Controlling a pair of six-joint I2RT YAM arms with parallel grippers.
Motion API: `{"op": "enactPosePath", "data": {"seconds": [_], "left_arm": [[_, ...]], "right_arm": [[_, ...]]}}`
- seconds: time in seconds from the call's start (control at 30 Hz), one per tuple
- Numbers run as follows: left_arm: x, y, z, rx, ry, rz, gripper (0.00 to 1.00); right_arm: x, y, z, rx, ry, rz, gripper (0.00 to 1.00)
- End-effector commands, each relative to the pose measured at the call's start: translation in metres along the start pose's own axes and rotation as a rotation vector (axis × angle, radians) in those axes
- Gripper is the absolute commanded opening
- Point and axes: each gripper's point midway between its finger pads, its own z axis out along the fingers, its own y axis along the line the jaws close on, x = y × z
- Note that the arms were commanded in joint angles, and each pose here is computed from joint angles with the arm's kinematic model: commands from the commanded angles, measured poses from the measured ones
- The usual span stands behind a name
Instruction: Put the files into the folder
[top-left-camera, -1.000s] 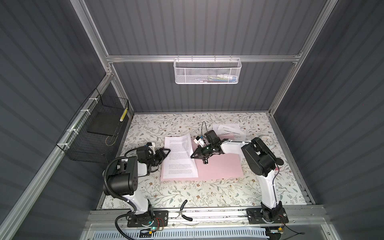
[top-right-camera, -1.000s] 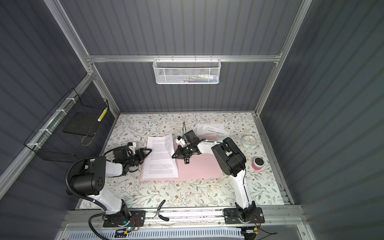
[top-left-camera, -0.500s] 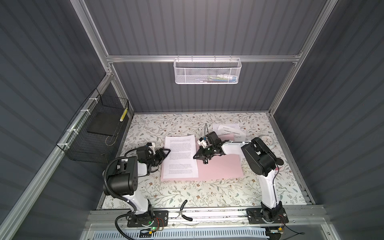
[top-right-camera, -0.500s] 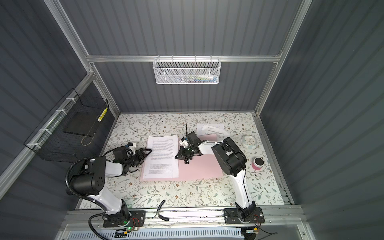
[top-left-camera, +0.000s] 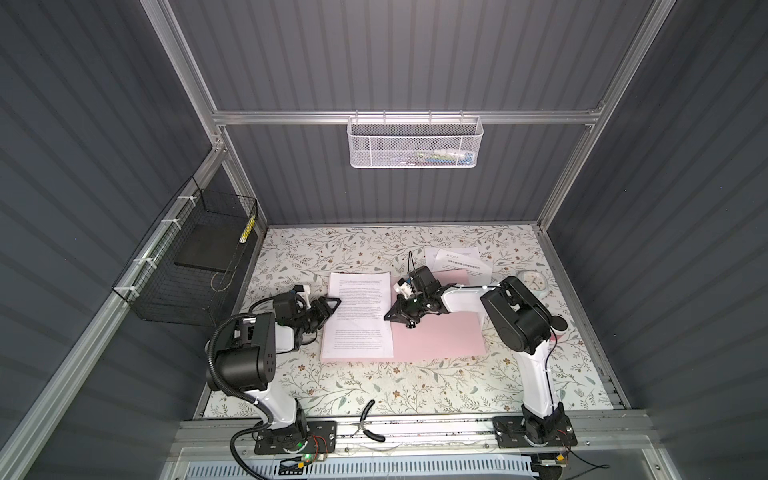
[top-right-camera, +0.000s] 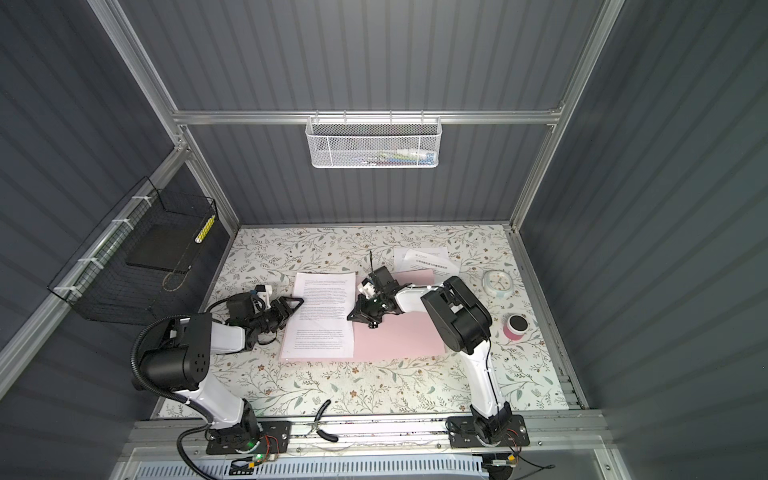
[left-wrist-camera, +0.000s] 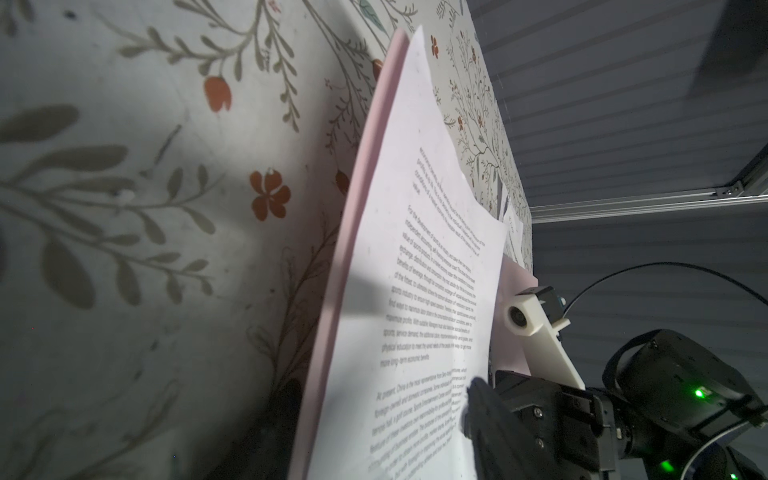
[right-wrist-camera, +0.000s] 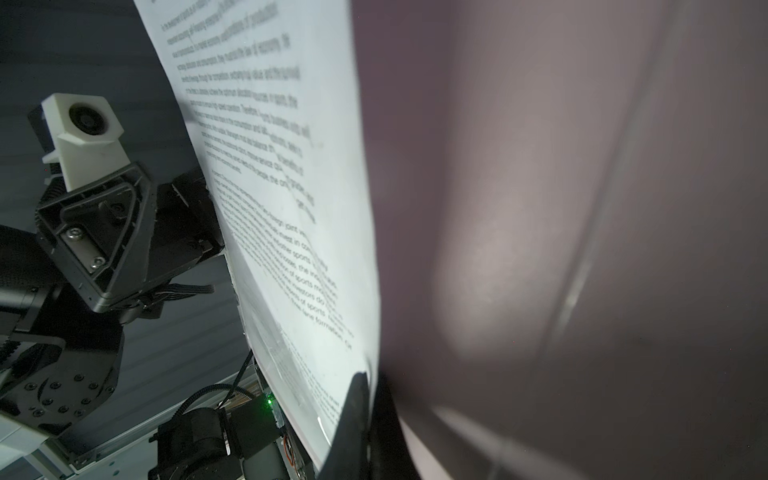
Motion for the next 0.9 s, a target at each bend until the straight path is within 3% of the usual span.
{"op": "enactPosePath", "data": {"seconds": [0.0, 0.6, 0.63, 0.67, 0.77, 0.87], "left_arm": [[-0.003, -0.005, 0.0, -0.004, -0.005, 0.03, 0.65], [-0.002, -0.007, 0.0, -0.009, 0.0, 0.039, 0.6], [-0.002, -0.008, 0.0, -0.008, 0.0, 0.041, 0.59], [-0.002, -0.009, -0.001, -0.007, -0.001, 0.041, 0.59], [-0.004, -0.013, -0.003, -0.005, -0.005, 0.045, 0.57], [-0.007, -0.017, -0.006, -0.012, -0.008, 0.053, 0.56]], "right_arm": [[0.002, 0.013, -0.004, -0.021, -0.003, -0.011, 0.0], [0.011, 0.014, 0.008, -0.047, 0.039, 0.027, 0.0], [0.01, 0.014, 0.007, -0.047, 0.033, 0.032, 0.03], [0.009, 0.016, 0.005, -0.048, 0.03, 0.031, 0.18], [0.004, 0.024, -0.006, -0.053, 0.003, 0.016, 0.44], [-0.003, 0.034, -0.021, -0.05, -0.041, -0.013, 0.55]]}}
